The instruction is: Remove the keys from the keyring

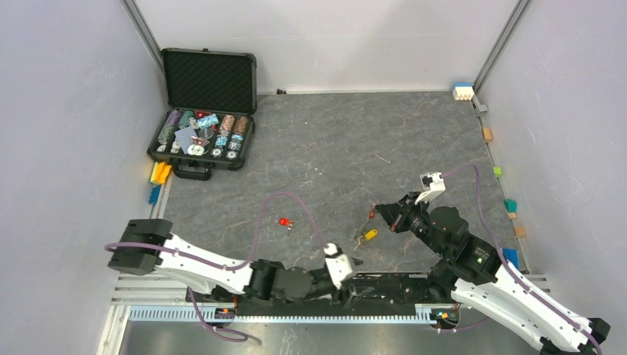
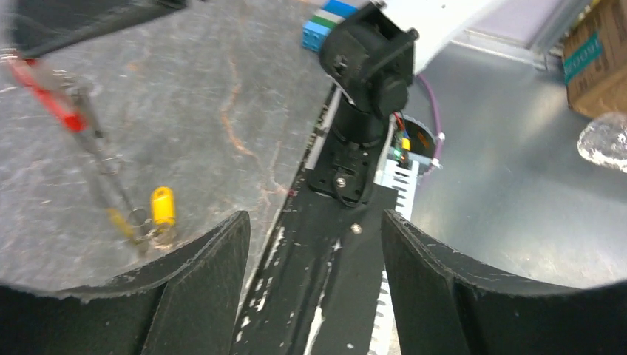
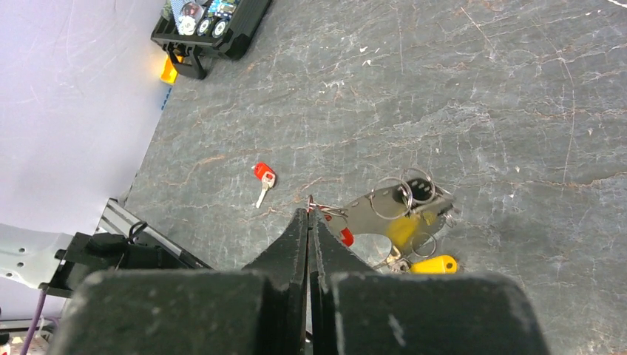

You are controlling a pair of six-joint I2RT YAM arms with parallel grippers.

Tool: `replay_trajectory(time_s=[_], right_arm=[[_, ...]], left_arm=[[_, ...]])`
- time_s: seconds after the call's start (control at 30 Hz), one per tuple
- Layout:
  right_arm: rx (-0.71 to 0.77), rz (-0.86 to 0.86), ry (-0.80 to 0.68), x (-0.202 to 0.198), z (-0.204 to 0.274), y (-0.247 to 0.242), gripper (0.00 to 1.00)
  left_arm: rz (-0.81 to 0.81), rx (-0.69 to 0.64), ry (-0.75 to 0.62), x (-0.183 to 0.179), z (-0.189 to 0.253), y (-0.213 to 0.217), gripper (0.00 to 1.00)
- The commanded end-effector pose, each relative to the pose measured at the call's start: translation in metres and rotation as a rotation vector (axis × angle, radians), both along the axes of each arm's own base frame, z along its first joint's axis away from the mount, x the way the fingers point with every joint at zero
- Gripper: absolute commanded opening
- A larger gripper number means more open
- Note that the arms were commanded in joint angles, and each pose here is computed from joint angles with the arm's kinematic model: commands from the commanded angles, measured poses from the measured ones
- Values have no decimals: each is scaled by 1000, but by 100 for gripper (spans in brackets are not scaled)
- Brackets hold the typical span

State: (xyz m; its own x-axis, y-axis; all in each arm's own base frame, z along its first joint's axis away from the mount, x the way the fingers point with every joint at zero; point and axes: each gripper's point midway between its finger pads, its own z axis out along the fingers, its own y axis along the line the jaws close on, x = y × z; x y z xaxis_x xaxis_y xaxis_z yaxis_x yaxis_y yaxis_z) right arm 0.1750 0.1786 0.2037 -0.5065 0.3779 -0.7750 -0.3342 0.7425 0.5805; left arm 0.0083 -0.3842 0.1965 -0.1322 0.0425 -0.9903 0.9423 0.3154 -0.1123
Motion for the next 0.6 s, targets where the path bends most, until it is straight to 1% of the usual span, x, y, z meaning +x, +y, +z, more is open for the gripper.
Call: replay_trajectory(time_s=[0.0, 0.23, 0.4, 0.57], right_arm=[[71, 7, -32, -1, 18, 4, 0], [80, 20, -28, -6, 18, 2, 0], [89, 49, -29, -10, 20, 5, 0], [82, 92, -29, -16, 21, 9, 0]], left_arm=[[-84, -88, 6, -22, 28, -38, 72], [101, -98, -49, 10, 5, -49, 76], [125, -109, -53, 25, -5, -53, 77], [144, -97, -76, 39, -9, -48, 77]])
